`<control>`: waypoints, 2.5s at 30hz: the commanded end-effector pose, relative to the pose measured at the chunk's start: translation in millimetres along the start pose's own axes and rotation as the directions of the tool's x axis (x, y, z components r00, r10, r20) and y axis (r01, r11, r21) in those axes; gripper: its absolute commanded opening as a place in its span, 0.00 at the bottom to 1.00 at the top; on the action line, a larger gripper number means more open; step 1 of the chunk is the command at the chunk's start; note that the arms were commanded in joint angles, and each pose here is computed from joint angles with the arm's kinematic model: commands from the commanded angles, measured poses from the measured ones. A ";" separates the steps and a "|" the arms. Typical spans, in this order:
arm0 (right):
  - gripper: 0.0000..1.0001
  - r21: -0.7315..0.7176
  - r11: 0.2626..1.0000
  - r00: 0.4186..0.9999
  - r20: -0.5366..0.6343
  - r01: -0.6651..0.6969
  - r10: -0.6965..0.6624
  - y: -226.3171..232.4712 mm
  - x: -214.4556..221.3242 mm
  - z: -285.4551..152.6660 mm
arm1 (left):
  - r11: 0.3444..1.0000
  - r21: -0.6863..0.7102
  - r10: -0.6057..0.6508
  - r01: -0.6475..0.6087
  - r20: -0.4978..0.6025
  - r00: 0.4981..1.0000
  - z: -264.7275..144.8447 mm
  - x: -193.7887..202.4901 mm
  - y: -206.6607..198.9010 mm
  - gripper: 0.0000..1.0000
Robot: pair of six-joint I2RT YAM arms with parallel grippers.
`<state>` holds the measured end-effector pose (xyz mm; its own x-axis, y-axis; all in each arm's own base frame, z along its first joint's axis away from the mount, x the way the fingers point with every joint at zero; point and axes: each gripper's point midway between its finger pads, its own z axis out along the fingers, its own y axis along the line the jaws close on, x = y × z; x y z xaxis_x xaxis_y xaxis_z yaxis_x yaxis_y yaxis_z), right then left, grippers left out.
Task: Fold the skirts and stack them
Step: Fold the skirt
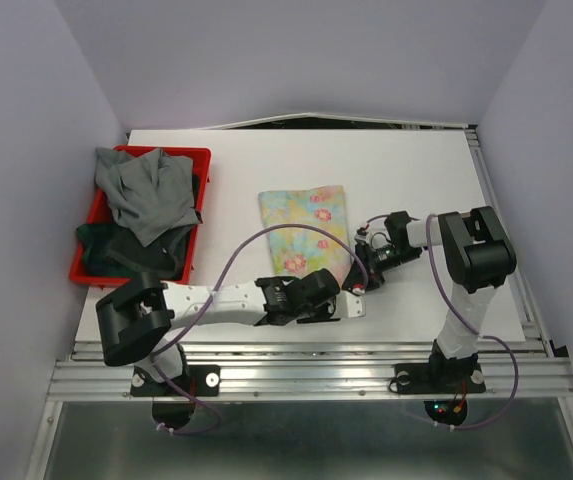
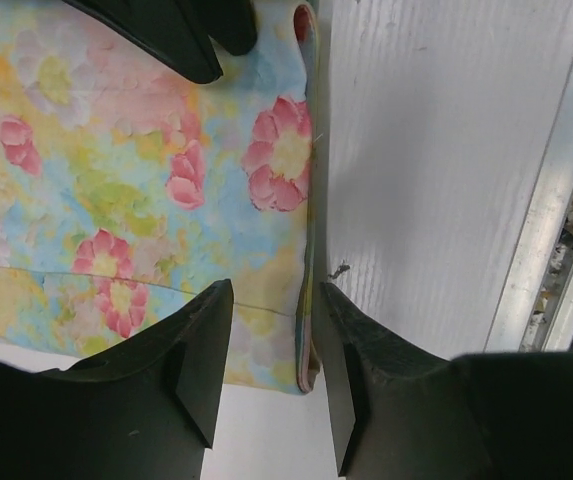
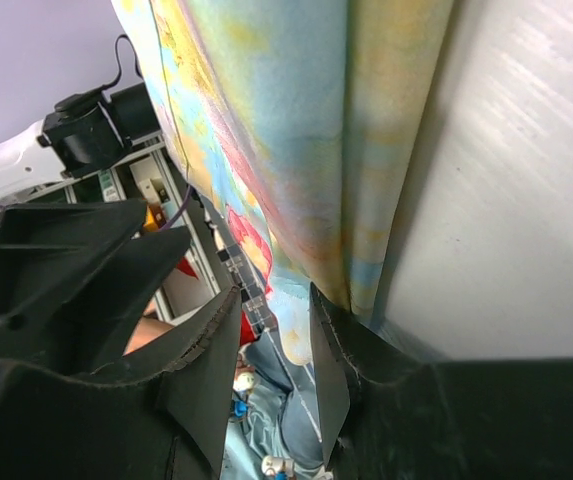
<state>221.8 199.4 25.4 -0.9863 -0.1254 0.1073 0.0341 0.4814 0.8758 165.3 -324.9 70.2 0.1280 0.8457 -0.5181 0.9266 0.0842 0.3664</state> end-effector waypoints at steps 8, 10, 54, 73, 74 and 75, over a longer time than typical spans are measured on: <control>0.40 0.100 0.993 0.998 0.004 -0.063 0.063 -17.5 0.7 2.7 | 0.996 -0.038 0.076 -0.078 -0.060 0.995 26.3 2.5 -5.9 0.52; 0.39 0.100 0.993 0.998 0.004 -0.066 0.066 -17.6 1.0 2.8 | 0.996 -0.026 0.078 -0.080 -0.063 0.995 27.9 4.4 -9.1 0.52; 0.59 0.149 0.921 0.873 0.297 0.359 -0.388 104.1 -185.0 -58.7 | 0.906 0.424 -0.014 0.016 -0.007 1.000 -14.6 -25.5 -54.4 0.00; 0.55 -0.047 0.946 0.923 0.238 0.320 -0.301 107.6 -111.5 -45.7 | 0.904 0.418 -0.104 0.091 0.008 0.995 -29.8 -41.7 -20.3 0.00; 0.55 -0.047 0.948 0.926 0.236 0.315 -0.296 108.3 -108.2 -46.3 | 0.905 0.415 -0.104 0.090 0.010 0.995 -30.5 -42.1 -19.7 0.00; 0.55 -0.051 0.949 0.927 0.233 0.312 -0.292 109.0 -104.5 -46.6 | 0.905 0.415 -0.105 0.091 0.011 0.994 -30.4 -42.4 -19.5 0.00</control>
<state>344.7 224.0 98.1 -0.9800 -0.0430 -0.1941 -0.1934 0.4310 0.8814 129.8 -339.6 77.3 0.0227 0.8635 -0.5038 0.9969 -0.0577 -0.0540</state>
